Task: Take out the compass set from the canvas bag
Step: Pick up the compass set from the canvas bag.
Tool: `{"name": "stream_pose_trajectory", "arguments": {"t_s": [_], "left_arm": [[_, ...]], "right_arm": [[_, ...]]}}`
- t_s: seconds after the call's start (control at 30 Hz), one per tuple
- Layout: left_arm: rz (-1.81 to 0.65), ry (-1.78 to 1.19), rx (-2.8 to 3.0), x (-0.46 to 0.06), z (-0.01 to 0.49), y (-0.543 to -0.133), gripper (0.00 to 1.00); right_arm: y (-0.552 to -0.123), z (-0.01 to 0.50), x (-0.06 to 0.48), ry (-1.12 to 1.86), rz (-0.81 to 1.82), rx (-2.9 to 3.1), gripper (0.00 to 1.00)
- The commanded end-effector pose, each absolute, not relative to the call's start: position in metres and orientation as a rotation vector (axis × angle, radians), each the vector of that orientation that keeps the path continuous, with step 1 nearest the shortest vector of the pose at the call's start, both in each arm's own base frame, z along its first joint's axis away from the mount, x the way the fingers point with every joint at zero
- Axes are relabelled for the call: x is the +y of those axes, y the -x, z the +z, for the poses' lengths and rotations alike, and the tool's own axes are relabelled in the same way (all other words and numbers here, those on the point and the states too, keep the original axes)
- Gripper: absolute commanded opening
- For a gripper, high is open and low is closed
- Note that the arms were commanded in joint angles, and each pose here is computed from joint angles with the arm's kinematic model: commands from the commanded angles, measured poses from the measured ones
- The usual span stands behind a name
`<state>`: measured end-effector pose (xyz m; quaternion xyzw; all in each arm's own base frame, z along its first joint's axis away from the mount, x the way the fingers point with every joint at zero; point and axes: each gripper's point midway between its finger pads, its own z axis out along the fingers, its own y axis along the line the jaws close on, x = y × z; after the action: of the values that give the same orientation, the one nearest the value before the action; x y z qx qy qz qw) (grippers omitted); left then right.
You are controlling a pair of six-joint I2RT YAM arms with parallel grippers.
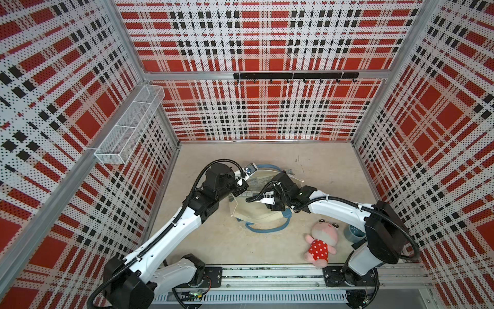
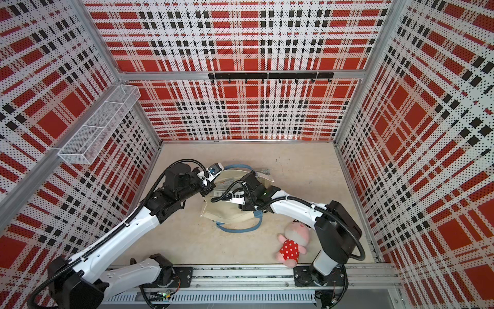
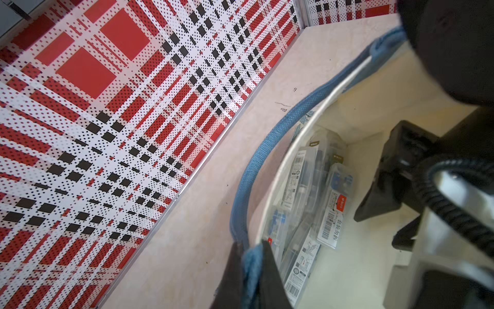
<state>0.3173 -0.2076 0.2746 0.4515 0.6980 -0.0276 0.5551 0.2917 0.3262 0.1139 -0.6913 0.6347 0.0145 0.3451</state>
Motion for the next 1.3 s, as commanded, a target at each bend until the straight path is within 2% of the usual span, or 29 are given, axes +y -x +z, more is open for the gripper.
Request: {"name": "stream_pose_trajectory", "arguments": {"t_s": [0.0,0.13,0.23,0.47,0.8,0.97,1.13,1.27], "left_arm": [[-0.104,-1.018,1.512,-0.219,0.312,-0.312,0.00],[-0.104,-1.019,1.518,-0.220,0.309,-0.312,0.00],[-0.105,-1.020,1.518,-0.220,0.308,-0.311,0.00],[-0.105,-1.015,1.511,-0.219,0.308,-0.310,0.00],[-0.108,-1.000,1.510,-0.217,0.304,-0.307,0.00],[-0.114,-0.998,1.507,-0.218,0.304,-0.306,0.00],[-0.108,-0.978,1.508,-0.216,0.305,-0.307,0.00],[-0.103,-0.967,1.510,-0.214,0.305,-0.308,0.00]], "right_arm": [[-0.304,0.114,0.331,1.789,-0.030,1.611,0.50],[-0.310,0.102,0.335,1.796,-0.044,1.610,0.58],[-0.322,0.101,0.337,1.779,-0.105,1.589,0.61],[-0.339,0.094,0.343,1.768,-0.128,1.574,0.60],[-0.343,0.044,0.344,1.742,-0.097,1.671,0.54],[-0.344,0.017,0.337,1.737,-0.125,1.713,0.60],[-0.354,0.015,0.334,1.696,-0.166,1.719,0.65],[-0.364,0.023,0.337,1.671,-0.162,1.734,0.62]]}}
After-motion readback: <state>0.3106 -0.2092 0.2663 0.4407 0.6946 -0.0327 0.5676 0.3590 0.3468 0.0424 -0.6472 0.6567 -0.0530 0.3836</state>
